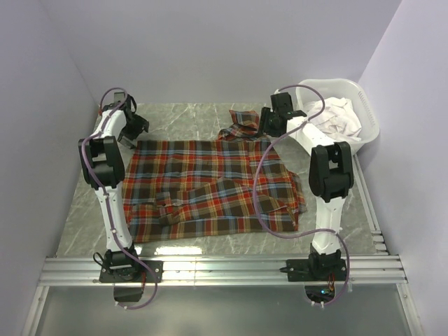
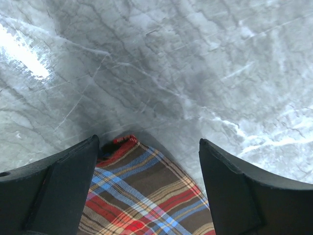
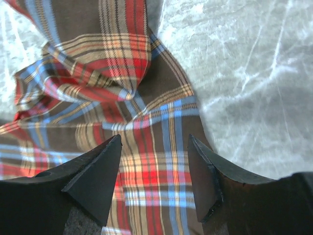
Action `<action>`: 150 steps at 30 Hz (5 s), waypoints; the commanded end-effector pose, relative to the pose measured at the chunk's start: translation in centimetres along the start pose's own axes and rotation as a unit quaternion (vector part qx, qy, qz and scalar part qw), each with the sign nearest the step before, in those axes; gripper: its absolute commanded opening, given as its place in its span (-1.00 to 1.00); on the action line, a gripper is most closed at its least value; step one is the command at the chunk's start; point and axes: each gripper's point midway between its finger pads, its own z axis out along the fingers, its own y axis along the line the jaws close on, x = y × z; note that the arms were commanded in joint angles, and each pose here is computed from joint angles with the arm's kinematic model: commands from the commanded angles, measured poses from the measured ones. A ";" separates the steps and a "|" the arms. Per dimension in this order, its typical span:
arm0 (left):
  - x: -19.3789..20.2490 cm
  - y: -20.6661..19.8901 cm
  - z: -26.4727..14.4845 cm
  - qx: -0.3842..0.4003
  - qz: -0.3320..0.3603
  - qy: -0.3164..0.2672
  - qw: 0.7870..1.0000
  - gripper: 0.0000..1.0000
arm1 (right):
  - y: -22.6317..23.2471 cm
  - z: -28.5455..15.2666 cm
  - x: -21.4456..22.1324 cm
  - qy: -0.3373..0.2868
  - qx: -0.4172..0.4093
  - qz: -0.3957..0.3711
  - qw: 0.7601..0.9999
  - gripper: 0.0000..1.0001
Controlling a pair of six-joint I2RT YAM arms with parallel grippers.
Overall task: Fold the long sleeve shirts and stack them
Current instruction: Fold the shirt
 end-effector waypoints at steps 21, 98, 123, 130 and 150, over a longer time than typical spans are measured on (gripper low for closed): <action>3.9 5.7 2.4 -0.101 0.048 0.030 0.993 0.26 | -1.5 5.7 0.4 0.046 0.051 0.041 0.997 0.26; -0.7 4.6 -12.1 0.023 0.125 -0.141 0.982 -0.99 | -0.8 -5.4 0.3 -0.046 -0.027 0.063 0.997 -1.00; 5.7 14.2 -12.3 -0.008 0.054 -0.130 0.990 -0.99 | -1.9 -7.8 10.4 -0.007 -0.018 0.083 0.996 -0.86; 6.6 15.1 -12.1 -0.012 0.043 -0.113 0.993 -0.28 | -1.4 -9.1 9.6 -0.024 -0.017 0.058 0.998 -0.04; 6.8 10.7 -15.0 0.085 0.178 -0.119 0.973 0.85 | 2.8 -4.2 5.3 -0.016 -0.019 -0.022 0.999 0.25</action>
